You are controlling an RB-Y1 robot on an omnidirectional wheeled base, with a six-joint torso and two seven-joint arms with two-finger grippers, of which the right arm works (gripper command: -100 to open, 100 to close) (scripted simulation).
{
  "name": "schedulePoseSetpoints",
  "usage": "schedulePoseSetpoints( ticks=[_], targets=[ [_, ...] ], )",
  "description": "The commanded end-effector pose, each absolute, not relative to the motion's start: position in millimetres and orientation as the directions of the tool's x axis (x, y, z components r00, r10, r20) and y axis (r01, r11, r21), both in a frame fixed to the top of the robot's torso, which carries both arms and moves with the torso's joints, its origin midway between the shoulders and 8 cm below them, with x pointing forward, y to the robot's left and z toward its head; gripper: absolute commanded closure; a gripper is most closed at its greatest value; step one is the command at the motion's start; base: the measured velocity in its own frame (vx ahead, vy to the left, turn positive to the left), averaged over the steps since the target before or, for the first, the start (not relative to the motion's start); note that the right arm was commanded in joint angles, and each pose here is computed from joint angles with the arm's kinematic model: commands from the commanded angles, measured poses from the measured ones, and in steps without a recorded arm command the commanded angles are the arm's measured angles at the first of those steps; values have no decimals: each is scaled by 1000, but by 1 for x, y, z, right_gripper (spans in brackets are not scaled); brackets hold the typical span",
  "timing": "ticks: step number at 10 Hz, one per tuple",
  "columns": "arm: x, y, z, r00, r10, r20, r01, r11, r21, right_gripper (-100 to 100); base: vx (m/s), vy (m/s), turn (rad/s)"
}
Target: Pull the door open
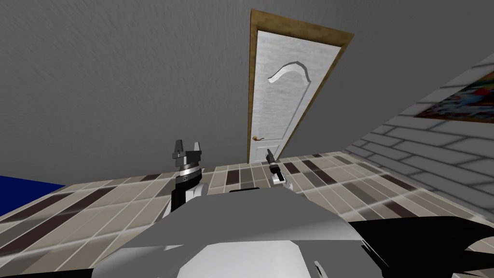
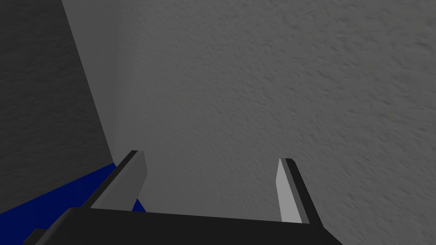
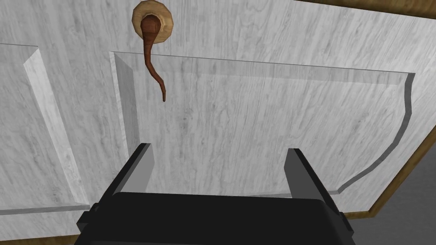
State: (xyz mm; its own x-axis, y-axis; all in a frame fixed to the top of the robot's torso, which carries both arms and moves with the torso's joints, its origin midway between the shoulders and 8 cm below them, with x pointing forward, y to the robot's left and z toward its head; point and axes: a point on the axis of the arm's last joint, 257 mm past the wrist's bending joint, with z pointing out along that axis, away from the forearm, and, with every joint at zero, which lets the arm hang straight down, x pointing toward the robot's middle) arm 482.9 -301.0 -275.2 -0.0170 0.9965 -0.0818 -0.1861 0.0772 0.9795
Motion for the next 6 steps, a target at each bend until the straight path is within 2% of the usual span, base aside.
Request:
schedulePoseSetpoints(
  ticks=[1, 6],
  targets=[
    [486, -306, -284, -15, 996, -83, -166, 80, 983, -100, 109, 6, 45],
    [493, -321, -313, -5, 996, -89, -101, 88, 991, -100, 110, 13, 46]
  ],
)
